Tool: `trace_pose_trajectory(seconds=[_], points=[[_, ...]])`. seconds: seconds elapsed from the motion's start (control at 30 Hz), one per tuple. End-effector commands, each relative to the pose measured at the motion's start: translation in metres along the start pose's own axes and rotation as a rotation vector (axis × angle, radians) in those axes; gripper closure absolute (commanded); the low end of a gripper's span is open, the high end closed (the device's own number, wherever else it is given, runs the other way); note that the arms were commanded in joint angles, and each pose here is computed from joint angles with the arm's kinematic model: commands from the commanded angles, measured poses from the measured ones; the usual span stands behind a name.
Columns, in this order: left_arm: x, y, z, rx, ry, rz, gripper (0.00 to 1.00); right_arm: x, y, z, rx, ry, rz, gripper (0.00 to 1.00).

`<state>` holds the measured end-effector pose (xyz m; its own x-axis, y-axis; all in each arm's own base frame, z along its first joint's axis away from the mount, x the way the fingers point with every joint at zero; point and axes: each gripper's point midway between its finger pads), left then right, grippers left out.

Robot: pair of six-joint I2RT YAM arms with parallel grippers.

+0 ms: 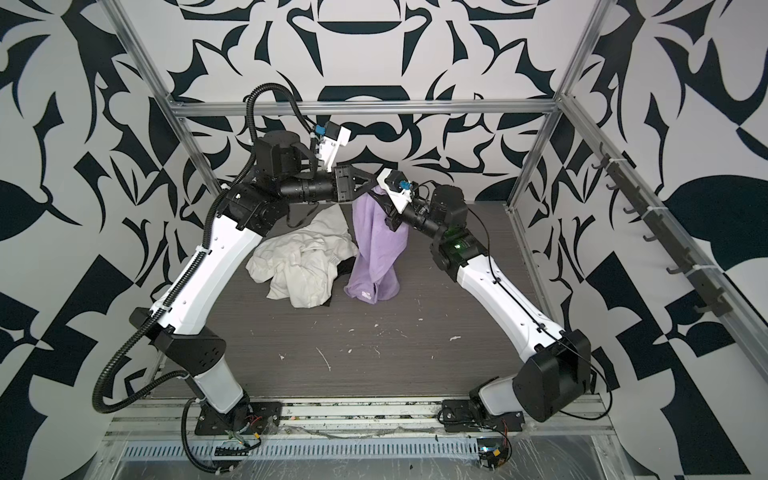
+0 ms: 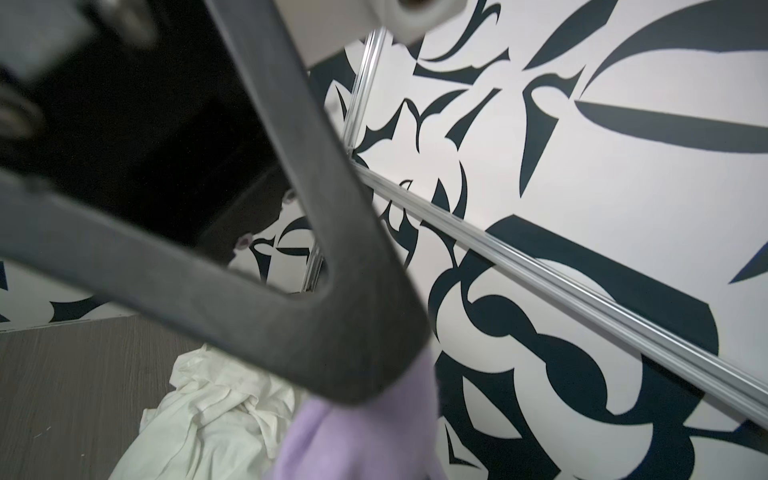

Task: Pick out a specific cloth from the pile
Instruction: 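Open the left gripper releasing the cloth while the right gripper holds it, then carry the lavender cloth with the right gripper toward the robot, lowering it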

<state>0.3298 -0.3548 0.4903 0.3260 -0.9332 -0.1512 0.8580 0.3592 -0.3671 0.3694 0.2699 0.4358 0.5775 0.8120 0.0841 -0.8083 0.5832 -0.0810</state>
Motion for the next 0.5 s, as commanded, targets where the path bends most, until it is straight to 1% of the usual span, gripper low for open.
trace_pose_trajectory(seconds=[0.0,0.13,0.23,0.33,0.47], points=[[-0.022,-0.022,0.03,0.102,-0.105,-0.005,0.61,-0.015,0.003,0.047,-0.054,-0.074,-0.04,1.0],[-0.033,-0.023,0.032,0.135,-0.129,0.031,0.44,-0.02,-0.001,0.052,-0.062,-0.065,-0.07,1.0],[-0.043,-0.022,0.032,0.152,-0.151,0.061,0.36,-0.026,-0.001,0.056,-0.076,-0.059,-0.09,1.0],[-0.05,-0.019,0.031,0.164,-0.167,0.084,0.31,-0.033,-0.001,0.062,-0.09,-0.055,-0.102,1.0],[-0.057,-0.016,0.029,0.167,-0.175,0.099,0.3,-0.04,0.004,0.07,-0.095,-0.049,-0.091,1.0]])
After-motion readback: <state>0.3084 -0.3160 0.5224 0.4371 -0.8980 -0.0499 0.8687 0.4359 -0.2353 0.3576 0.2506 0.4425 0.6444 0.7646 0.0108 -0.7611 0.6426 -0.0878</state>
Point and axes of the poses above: each gripper's point midway between its finger pads, its own x axis out along the fingers, its own y axis along the line the jaws close on, z = x × y, and after that the axes turned 14 degrees about x, right-handed
